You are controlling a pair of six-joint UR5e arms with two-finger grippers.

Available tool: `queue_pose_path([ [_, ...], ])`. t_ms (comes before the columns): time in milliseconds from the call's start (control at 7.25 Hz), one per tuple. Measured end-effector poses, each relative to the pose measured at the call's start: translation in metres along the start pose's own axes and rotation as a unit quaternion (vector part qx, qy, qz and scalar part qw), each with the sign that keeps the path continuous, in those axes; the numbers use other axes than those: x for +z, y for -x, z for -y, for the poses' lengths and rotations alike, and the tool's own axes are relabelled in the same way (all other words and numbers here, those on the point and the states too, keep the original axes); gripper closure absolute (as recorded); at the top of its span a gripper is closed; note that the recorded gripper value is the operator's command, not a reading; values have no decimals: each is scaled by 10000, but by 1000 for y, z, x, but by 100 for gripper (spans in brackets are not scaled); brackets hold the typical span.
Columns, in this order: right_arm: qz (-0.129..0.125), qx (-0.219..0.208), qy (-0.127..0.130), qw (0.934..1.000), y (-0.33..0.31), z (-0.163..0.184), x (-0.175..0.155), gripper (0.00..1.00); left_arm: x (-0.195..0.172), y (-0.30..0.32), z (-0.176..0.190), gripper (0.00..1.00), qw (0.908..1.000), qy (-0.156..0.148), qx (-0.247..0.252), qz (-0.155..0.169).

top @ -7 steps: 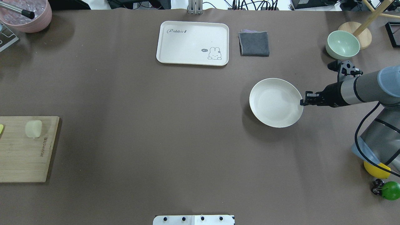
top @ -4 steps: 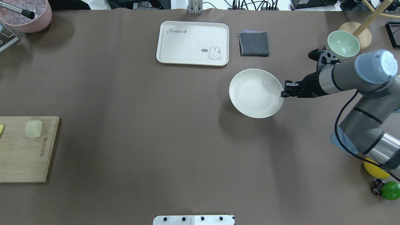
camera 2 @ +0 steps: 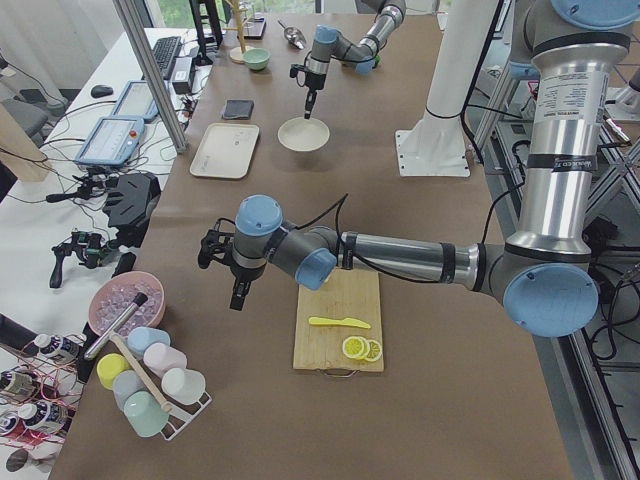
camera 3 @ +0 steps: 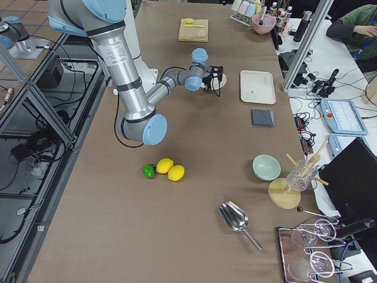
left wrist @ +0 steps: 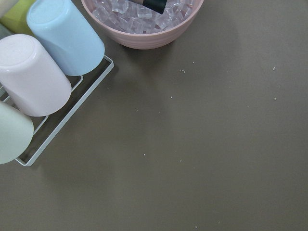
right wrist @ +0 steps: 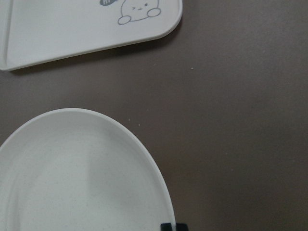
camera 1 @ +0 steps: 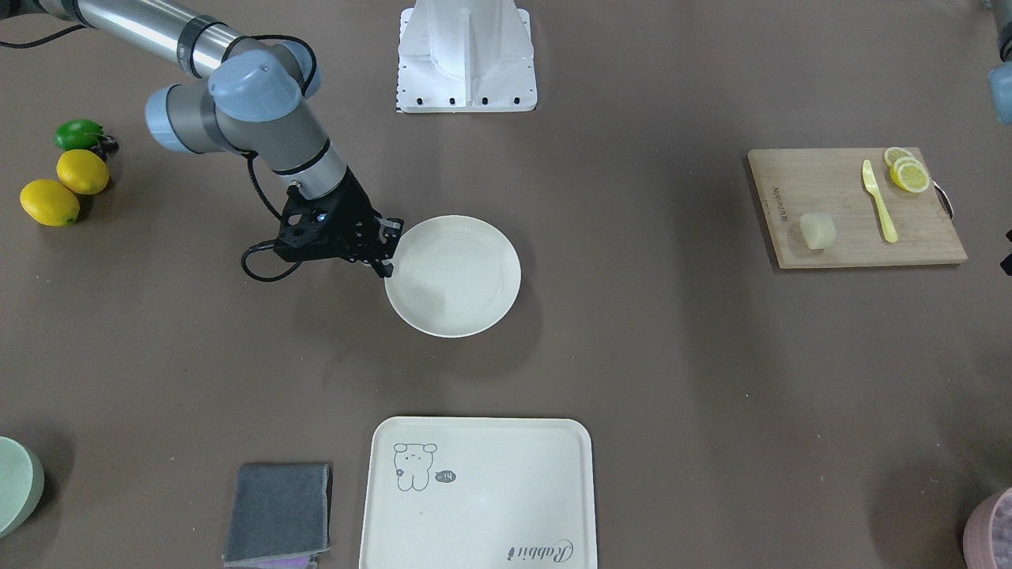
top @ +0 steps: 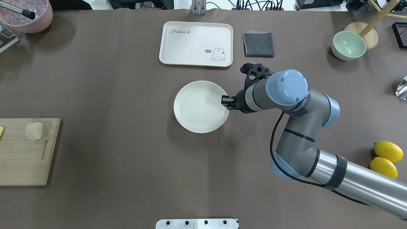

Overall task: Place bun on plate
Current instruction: 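Slide the white plate with the right gripper toward the table centre, then raise the right gripper off the plate while the left arm reaches toward the cutting board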

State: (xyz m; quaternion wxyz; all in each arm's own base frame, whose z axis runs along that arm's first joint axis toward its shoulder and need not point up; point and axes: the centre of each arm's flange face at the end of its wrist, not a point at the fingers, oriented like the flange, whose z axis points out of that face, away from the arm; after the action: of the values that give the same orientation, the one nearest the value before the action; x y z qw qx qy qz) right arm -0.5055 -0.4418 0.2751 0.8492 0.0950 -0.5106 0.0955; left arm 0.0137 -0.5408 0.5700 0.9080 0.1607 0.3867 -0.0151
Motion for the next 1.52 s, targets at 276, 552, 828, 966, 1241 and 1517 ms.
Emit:
queue_pose_path([
  [276, -12, -128, -43, 9999, 13, -27, 12, 100, -1, -1, 0, 2, 10000, -6, 2, -5],
  [552, -55, -176, 11, 9998, 21, -40, 17, 73, 2, -4, -1, 2, 10000, 16, 26, -21],
  [828, -94, -171, 39, 9998, 24, -43, 18, 0, 9, -16, -1, 2, 9999, 68, 50, -67],
  [966, -109, -130, 27, 9999, 23, -42, 17, 0, 20, -37, -2, 2, 9998, 83, -36, -184],
  [1241, -161, 49, 16, 9999, 26, -18, -14, 0, 48, -95, -19, 2, 9969, 44, -484, -622],
  [1517, -120, 269, 165, 9994, 19, 20, -66, 0, 63, -132, -55, 2, 9941, 180, -767, -742],
])
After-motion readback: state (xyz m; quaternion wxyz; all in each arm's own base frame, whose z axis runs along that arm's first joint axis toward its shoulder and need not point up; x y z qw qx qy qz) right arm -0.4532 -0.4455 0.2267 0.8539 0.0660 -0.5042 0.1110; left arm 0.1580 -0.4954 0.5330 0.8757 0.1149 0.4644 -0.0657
